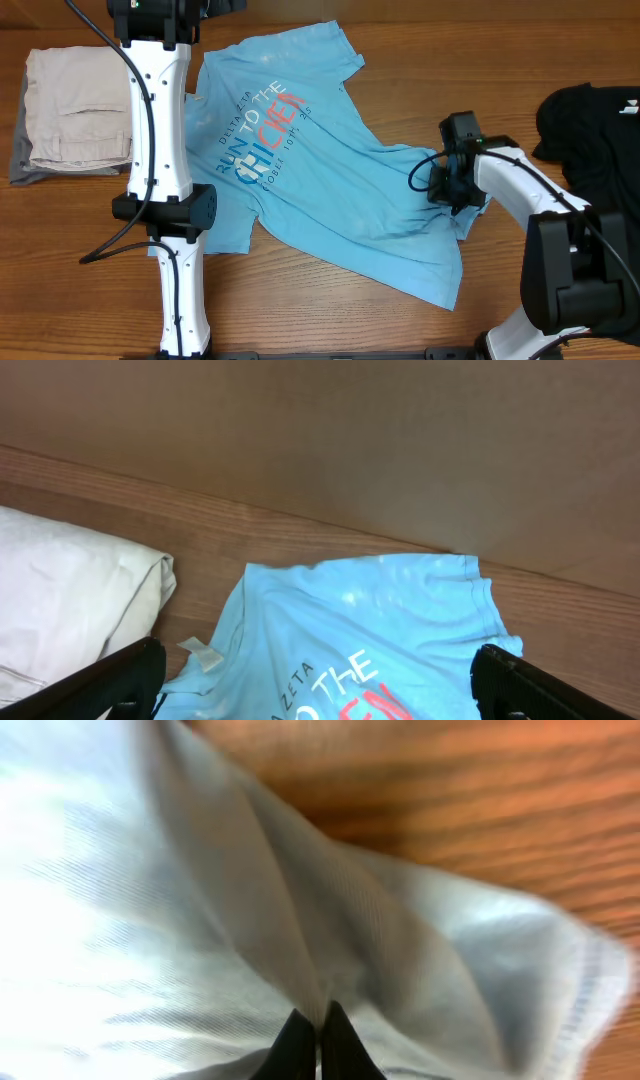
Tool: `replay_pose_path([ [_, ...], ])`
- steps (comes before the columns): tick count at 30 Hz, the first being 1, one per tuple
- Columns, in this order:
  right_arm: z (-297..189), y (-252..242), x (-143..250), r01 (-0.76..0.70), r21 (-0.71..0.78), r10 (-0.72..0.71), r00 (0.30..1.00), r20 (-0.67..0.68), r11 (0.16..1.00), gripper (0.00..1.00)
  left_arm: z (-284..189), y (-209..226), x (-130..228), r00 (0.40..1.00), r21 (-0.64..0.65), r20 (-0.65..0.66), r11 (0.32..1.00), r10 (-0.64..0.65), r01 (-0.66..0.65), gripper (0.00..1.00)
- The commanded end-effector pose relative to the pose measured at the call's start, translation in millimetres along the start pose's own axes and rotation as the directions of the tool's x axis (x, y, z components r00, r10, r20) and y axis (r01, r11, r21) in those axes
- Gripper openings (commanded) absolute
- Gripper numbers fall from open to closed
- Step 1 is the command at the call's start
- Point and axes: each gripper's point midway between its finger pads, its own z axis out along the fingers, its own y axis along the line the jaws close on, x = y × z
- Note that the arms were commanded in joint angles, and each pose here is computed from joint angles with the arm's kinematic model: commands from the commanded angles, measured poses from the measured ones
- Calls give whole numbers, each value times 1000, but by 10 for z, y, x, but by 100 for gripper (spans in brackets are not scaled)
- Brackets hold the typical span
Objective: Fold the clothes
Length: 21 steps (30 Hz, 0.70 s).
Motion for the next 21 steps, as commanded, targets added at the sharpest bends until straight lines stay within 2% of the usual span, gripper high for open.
replay_pose_path([
  [1, -234, -62, -337, -17, 51, 11, 995, 102, 999, 4, 48, 1, 28, 1000, -7, -8, 1000, -7, 7, 100],
  [7, -384, -255, -638, -69, 113, 45, 978, 205, 991, 4, 48, 1, 28, 1000, -7, -8, 1000, -7, 7, 100],
  [16, -410, -654, -987, -202, 82, 167, 934, 314, 976, 4, 48, 1, 28, 1000, -7, -8, 1000, -7, 7, 100],
  [21, -476, -801, -1270, -261, 38, 221, 879, 422, 965, 4, 48, 1, 28, 1000, -7, -8, 1000, -7, 7, 100],
])
